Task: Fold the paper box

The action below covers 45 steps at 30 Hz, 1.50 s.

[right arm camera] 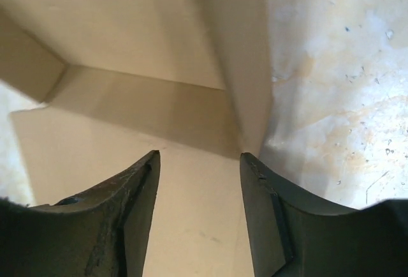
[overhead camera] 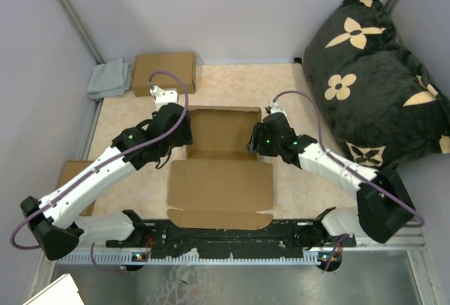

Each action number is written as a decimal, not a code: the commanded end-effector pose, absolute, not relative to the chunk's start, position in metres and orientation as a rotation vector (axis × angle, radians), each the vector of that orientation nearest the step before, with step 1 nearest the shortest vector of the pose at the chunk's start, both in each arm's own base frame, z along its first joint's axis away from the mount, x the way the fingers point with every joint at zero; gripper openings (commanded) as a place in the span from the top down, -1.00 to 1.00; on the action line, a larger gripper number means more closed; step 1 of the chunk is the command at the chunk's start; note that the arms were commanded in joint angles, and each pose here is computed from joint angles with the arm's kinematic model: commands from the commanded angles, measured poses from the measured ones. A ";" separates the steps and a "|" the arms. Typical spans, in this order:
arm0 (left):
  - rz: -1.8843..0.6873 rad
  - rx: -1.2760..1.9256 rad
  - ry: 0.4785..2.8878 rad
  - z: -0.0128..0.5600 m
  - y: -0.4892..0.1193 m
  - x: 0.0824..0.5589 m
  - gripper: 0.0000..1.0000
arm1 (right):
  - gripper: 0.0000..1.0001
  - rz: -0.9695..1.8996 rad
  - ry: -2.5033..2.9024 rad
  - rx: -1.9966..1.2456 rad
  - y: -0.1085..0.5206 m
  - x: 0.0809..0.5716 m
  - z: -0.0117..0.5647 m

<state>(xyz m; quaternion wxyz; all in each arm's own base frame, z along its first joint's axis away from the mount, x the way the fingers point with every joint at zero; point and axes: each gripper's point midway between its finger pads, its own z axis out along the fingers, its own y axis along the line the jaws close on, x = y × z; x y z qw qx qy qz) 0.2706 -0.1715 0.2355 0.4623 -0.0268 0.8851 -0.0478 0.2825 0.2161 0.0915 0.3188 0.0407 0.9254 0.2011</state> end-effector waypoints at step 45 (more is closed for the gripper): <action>-0.128 0.039 2.200 0.165 -0.116 0.222 -0.22 | -0.28 0.409 1.961 -1.199 0.360 0.512 0.124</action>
